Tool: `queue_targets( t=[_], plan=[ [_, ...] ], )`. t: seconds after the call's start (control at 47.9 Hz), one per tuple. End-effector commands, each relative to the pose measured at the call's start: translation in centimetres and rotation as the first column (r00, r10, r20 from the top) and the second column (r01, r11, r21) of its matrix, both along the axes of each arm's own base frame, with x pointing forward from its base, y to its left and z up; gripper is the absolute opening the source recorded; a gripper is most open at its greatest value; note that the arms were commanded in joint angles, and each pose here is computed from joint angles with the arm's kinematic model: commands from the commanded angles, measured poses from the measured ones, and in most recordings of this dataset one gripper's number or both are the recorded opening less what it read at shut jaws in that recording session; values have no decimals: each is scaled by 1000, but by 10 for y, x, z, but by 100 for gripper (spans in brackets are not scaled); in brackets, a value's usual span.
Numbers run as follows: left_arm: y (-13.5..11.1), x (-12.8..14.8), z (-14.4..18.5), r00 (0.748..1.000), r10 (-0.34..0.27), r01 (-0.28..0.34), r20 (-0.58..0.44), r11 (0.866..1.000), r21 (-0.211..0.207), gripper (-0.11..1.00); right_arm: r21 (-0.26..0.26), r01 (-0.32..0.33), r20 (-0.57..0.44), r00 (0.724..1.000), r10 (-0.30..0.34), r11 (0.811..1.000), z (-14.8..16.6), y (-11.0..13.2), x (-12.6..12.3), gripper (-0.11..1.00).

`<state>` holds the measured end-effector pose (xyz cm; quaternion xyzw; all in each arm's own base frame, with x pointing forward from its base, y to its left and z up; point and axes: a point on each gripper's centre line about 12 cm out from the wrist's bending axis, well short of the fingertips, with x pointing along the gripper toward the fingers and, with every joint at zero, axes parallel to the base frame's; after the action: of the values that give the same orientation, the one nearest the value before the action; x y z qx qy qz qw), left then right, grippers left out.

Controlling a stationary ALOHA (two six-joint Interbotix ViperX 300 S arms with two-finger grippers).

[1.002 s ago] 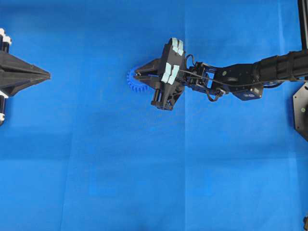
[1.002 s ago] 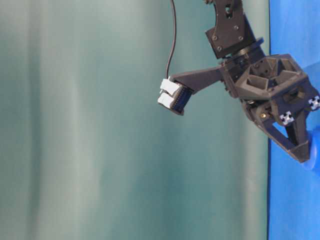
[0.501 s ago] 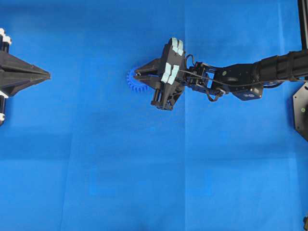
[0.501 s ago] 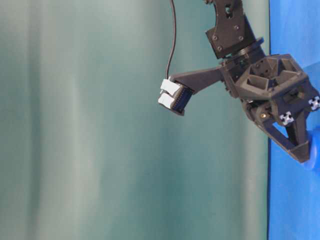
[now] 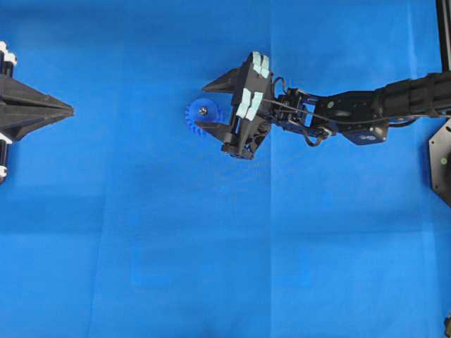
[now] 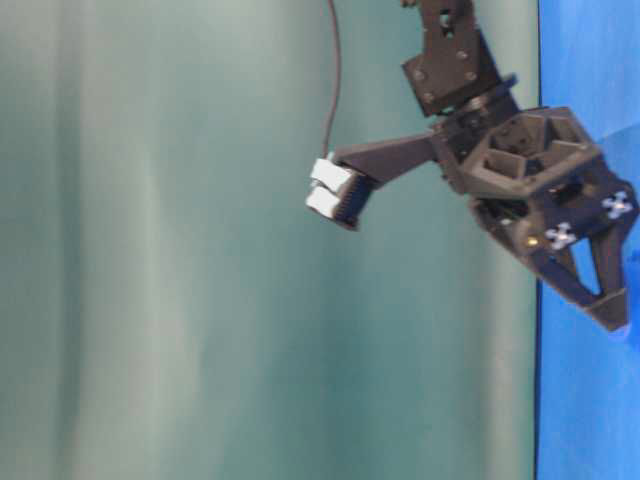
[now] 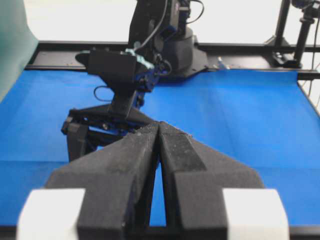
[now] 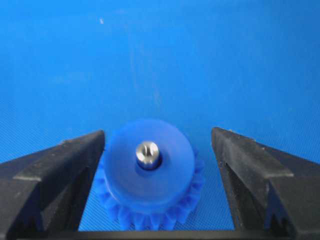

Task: Insert the shaft placed at a random location into the center hole of the small gear at another random location.
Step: 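Open the right gripper and raise it away from the gear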

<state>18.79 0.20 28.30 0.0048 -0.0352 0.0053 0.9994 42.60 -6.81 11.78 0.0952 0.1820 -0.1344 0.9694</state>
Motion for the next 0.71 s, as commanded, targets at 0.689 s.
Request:
queue_targets(
  t=[0.689],
  plan=[
    [1,1,5,1000,3,-3,21,1000,0,0,-26,-41,102,994,44,999,87,7,-11,76]
  ],
)
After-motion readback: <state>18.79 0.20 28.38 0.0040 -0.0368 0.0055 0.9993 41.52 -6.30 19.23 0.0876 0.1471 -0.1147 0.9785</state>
